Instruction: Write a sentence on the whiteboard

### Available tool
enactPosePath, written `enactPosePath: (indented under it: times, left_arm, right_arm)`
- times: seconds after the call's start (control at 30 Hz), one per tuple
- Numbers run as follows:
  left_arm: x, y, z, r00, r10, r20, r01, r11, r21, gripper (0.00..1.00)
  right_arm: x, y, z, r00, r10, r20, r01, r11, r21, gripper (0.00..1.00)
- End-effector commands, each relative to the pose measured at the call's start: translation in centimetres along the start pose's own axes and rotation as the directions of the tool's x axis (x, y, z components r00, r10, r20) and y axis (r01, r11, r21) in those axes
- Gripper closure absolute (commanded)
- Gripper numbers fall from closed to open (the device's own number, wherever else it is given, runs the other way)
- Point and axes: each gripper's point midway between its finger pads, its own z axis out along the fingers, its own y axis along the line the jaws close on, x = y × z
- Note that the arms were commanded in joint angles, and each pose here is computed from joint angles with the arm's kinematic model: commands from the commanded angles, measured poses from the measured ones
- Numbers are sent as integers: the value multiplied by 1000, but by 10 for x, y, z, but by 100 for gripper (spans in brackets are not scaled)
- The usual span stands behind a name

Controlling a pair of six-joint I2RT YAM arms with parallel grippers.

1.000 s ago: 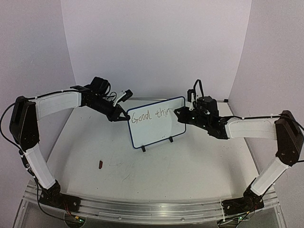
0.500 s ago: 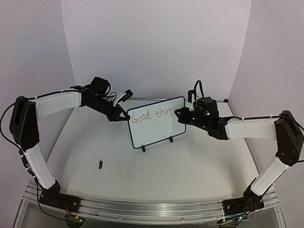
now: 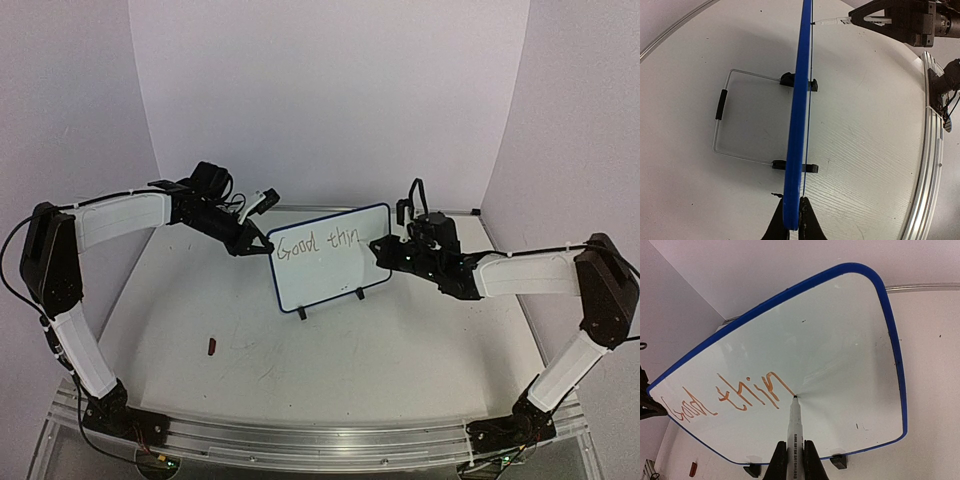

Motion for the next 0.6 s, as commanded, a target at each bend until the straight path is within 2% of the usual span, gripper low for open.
enactPosePath:
  times: [0.0, 0.57]
  left_arm:
    - [40, 17, 16, 989, -17, -148, 7, 998, -69, 100]
    - [38, 17, 14, 989, -15, -144, 5, 997, -74, 100]
  right_arm:
    - [-8, 3, 2, 1000, 4, 27, -4, 1000, -5, 100]
    - [-16, 19, -44, 1000, -19, 24, 22, 993, -113, 100]
